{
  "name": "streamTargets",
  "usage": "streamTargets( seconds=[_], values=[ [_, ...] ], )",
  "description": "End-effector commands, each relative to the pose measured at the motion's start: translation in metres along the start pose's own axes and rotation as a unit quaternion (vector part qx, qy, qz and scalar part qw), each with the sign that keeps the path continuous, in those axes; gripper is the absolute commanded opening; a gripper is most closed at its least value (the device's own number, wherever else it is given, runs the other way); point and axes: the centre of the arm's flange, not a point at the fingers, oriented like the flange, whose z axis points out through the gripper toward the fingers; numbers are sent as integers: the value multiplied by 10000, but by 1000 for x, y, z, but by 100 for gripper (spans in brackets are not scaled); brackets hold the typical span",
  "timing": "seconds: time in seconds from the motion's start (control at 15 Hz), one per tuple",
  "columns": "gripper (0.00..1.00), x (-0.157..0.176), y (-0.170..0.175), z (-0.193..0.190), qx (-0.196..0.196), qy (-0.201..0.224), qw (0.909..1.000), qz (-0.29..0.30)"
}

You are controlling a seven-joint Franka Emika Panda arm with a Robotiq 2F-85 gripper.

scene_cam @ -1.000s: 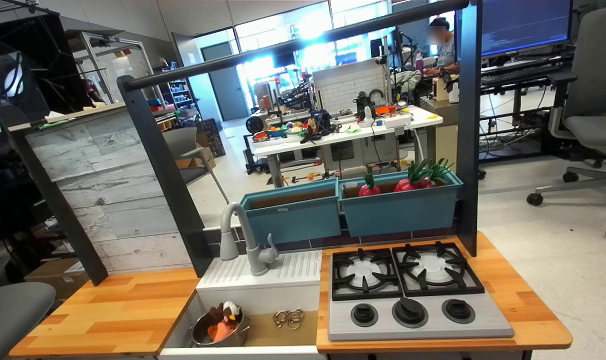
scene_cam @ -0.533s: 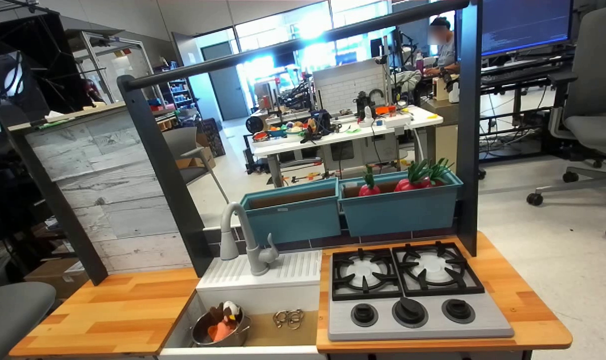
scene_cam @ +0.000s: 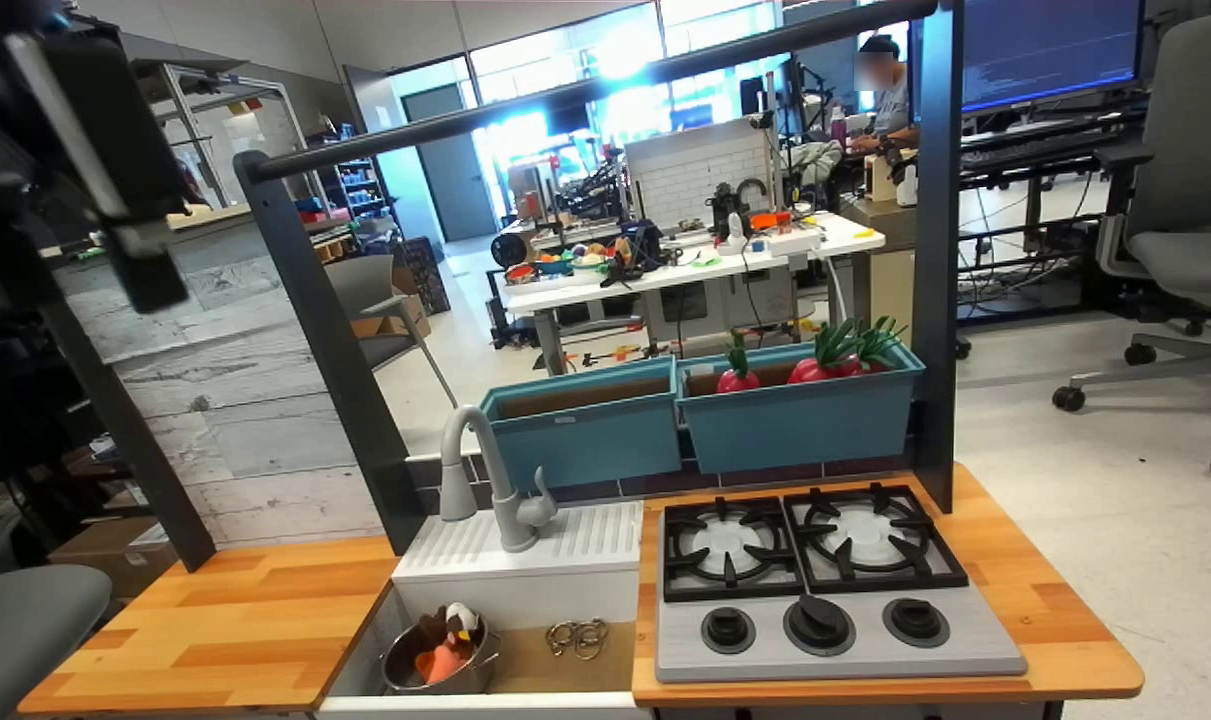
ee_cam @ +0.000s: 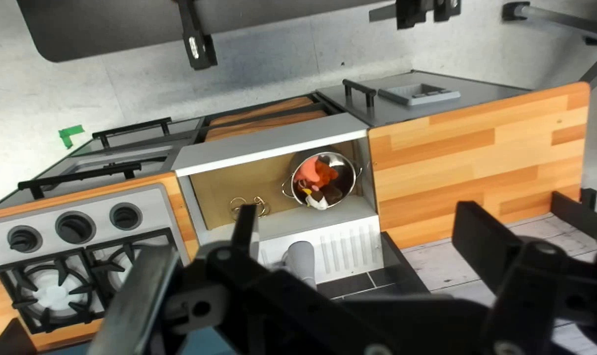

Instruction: Put the toys on the counter

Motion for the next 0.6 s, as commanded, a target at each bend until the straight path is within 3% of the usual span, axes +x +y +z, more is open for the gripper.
streamTargets(
  seconds=[0.0,0.07,0.33,0.53],
  values=[
    [100,67,12,66,-24,-10,10000,62],
    [100,22,5,36,-81,11,10000,50],
    [100,47,10,74,-141,-150,9997,88],
    [100,49,3,87,-185,100,9997,135]
  ],
)
